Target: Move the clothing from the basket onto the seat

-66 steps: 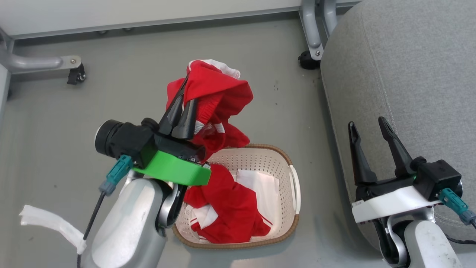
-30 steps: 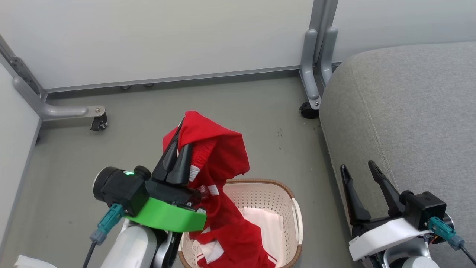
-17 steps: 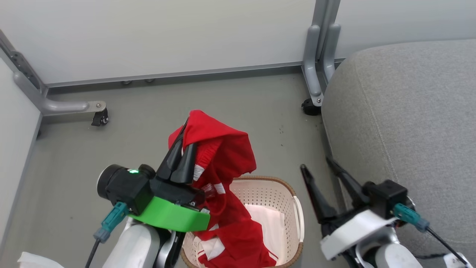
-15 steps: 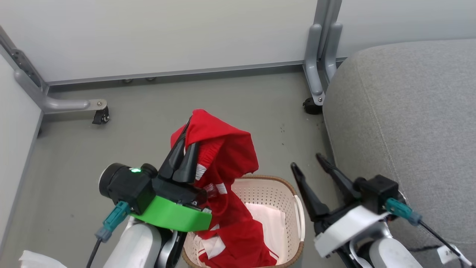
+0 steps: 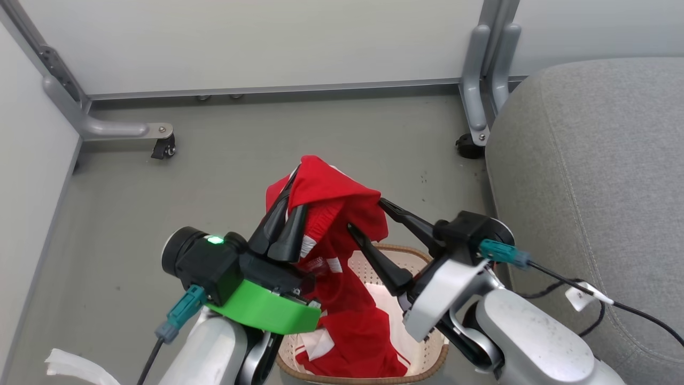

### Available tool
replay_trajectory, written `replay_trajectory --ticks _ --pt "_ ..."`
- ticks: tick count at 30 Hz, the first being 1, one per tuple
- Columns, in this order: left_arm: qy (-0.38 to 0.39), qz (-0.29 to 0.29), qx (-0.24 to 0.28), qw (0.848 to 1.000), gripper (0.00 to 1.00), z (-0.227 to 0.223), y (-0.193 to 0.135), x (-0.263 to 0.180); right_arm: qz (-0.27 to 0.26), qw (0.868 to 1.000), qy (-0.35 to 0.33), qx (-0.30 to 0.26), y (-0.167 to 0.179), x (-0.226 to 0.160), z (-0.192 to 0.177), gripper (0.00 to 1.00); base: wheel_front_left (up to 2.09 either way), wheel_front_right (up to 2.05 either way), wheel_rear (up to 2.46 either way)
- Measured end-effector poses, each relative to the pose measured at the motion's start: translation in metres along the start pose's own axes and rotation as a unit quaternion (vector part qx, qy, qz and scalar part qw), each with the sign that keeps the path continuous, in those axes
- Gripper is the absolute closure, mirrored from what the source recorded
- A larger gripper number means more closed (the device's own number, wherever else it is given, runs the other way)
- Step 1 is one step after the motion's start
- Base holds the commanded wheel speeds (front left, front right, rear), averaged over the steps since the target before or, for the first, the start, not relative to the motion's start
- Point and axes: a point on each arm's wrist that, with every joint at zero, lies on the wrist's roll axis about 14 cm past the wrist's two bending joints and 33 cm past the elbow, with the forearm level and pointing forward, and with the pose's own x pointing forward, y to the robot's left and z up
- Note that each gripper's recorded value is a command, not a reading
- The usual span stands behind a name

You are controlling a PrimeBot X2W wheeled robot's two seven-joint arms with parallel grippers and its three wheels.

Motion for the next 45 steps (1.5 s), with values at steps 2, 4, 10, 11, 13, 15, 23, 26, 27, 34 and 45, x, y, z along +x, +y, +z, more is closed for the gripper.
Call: replay_trajectory --ticks 2,4,10,11,13,15,23,26,27,34,45 --pt "0.0 -0.001 0.001 1.0 1.0 0.0 0.0 0.0 0.015 1.0 0.009 -0.011 0.004 0.006 -0.004 0.0 0.0 0.0 0.0" --pt "0.001 -0.001 0.001 1.0 1.0 0.0 -0.001 -0.001 0.026 0.999 0.014 -0.017 0.007 0.012 -0.006 0.0 0.0 0.0 0.0" --pt "0.005 -0.004 -0.002 1.0 1.0 -0.002 -0.004 -0.001 0.058 0.997 0.033 -0.027 0.021 0.026 -0.016 0.0 0.0 0.0 0.0" --pt "0.005 -0.005 -0.002 1.0 1.0 -0.003 -0.004 -0.001 0.065 0.997 0.038 -0.028 0.025 0.028 -0.019 0.0 0.0 0.0 0.0" --pt "0.005 -0.006 -0.003 1.0 1.0 -0.003 -0.005 -0.001 0.077 0.996 0.046 -0.027 0.031 0.031 -0.023 0.0 0.0 0.0 0.0" --pt "0.004 -0.008 -0.004 1.0 1.0 -0.002 -0.006 -0.001 0.089 0.995 0.05 -0.022 0.039 0.034 -0.026 0.71 0.0 0.0 0.0" --pt "0.002 -0.014 -0.006 1.0 1.0 -0.001 -0.01 -0.001 0.109 0.992 0.058 -0.012 0.049 0.038 -0.031 1.0 0.0 0.0 0.0" --pt "0.002 -0.014 -0.006 1.0 1.0 -0.001 -0.011 0.0 0.11 0.992 0.057 -0.01 0.049 0.04 -0.031 1.0 0.0 0.0 0.0" --pt "0.002 -0.014 -0.006 1.0 1.0 -0.001 -0.011 0.0 0.11 0.992 0.058 -0.009 0.048 0.04 -0.031 1.0 0.0 0.0 0.0" --pt "0.004 -0.013 -0.005 1.0 1.0 -0.002 -0.009 0.0 0.108 0.992 0.059 -0.003 0.046 0.039 -0.032 1.0 0.0 0.0 0.0" --pt "0.032 0.0 0.017 0.999 0.0 -0.013 0.001 -0.005 0.084 0.995 0.055 0.016 0.029 0.04 -0.029 1.0 0.0 0.0 0.0"
